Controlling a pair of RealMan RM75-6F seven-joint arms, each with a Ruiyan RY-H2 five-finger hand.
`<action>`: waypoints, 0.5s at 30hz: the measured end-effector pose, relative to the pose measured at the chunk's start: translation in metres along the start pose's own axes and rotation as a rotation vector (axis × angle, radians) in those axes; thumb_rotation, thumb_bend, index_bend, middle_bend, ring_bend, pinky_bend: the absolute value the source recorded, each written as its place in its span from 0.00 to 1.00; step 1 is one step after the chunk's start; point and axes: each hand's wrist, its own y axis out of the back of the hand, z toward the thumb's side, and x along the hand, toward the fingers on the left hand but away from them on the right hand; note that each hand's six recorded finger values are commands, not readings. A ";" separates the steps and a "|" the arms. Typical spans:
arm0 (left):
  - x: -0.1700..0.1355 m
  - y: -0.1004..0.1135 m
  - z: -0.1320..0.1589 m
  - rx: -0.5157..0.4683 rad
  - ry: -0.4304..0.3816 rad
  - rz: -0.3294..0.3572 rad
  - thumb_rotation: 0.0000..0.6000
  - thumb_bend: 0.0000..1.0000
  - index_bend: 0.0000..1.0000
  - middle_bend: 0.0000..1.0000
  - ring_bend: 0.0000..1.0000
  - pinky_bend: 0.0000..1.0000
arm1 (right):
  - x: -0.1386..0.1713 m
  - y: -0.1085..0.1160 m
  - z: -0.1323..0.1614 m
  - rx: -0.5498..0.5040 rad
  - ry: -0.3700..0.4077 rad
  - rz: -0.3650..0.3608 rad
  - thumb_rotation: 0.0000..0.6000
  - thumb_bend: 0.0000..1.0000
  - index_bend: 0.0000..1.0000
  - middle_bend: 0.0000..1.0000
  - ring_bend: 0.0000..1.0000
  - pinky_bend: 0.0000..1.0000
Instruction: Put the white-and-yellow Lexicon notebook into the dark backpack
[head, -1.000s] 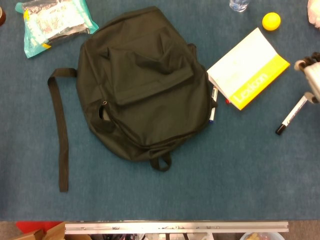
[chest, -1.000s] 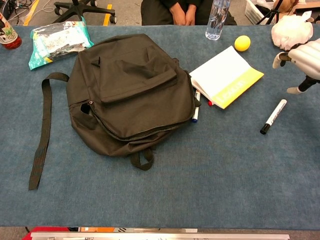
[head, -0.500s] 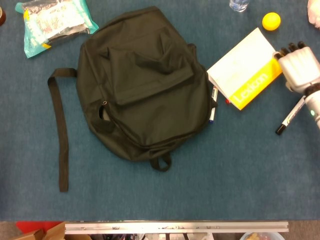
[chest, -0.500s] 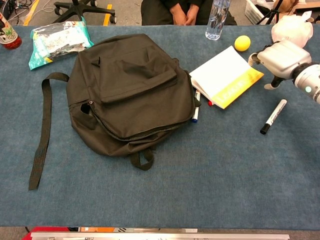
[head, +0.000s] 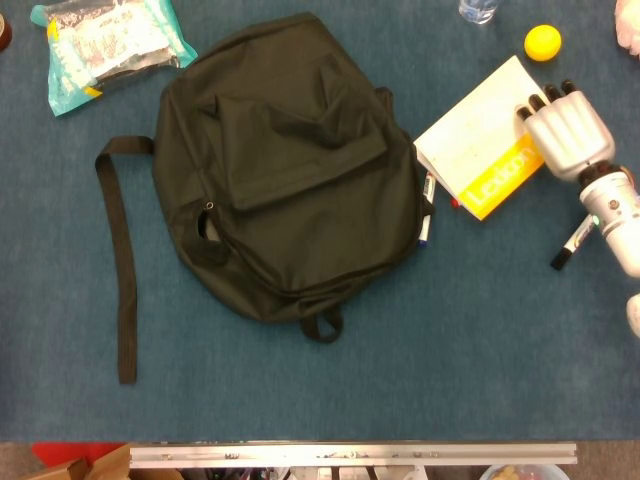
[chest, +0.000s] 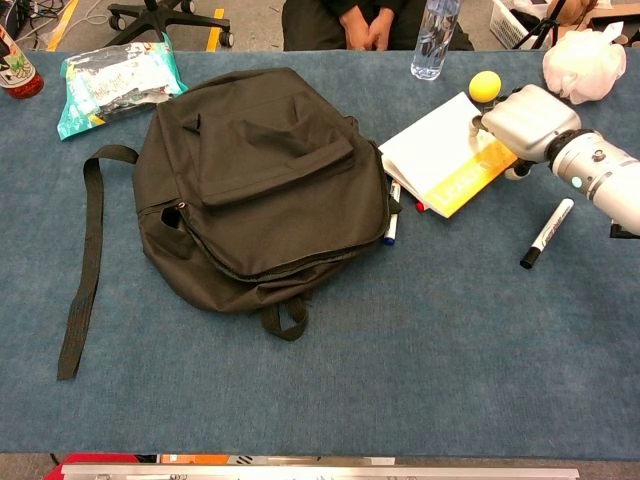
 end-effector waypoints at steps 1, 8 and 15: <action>0.000 0.000 0.000 -0.001 0.000 0.000 1.00 0.10 0.26 0.19 0.10 0.08 | -0.001 0.000 0.000 0.003 0.001 -0.001 1.00 0.12 0.30 0.34 0.25 0.28; -0.001 0.002 0.000 -0.005 -0.001 0.000 1.00 0.10 0.26 0.19 0.10 0.08 | -0.007 -0.001 0.005 0.011 0.006 -0.006 1.00 0.20 0.30 0.34 0.25 0.29; -0.001 0.002 -0.001 -0.005 0.001 -0.002 1.00 0.10 0.26 0.19 0.10 0.08 | -0.010 0.001 0.011 0.011 0.029 -0.010 1.00 0.40 0.30 0.35 0.25 0.32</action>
